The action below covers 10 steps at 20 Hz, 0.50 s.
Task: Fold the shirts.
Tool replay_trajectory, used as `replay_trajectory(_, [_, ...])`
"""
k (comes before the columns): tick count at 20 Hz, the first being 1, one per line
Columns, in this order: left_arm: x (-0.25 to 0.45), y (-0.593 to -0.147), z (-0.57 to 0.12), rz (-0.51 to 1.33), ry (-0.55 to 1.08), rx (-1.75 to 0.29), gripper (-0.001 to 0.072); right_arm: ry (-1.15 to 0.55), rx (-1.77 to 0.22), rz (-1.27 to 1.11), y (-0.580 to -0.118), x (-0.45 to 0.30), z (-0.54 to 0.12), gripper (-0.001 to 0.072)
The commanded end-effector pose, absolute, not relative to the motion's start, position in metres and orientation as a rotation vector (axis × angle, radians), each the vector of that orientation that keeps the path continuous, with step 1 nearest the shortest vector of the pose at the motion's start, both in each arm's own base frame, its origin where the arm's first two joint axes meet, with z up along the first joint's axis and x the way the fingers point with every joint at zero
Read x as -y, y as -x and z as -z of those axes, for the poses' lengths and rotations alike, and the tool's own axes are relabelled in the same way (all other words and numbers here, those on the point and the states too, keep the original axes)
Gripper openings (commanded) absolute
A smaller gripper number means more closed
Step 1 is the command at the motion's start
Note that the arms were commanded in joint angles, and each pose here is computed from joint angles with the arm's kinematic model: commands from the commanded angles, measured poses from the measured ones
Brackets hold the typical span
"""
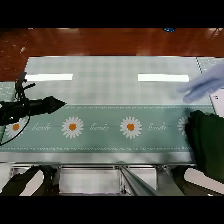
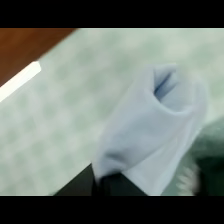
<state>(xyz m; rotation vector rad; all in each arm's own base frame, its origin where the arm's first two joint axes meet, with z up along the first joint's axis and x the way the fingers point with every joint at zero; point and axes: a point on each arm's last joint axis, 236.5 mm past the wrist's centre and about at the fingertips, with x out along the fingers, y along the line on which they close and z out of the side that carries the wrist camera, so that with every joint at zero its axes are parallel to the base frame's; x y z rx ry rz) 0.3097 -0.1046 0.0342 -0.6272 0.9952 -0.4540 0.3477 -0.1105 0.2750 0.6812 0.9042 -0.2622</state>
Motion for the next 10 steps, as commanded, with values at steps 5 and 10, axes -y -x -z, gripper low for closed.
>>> replay_trajectory(5, [0.108,-0.308,-0.035,0.482,0.598,-0.995,0.0022,-0.850,-0.990,0.688,-0.215,0.164,-0.229,0.0022])
replay_trajectory(10, [0.131,-0.300,-0.036,0.548,0.560,-1.016,0.0023,-0.869,-1.166,1.070,-0.093,0.185,-0.156,0.0022])
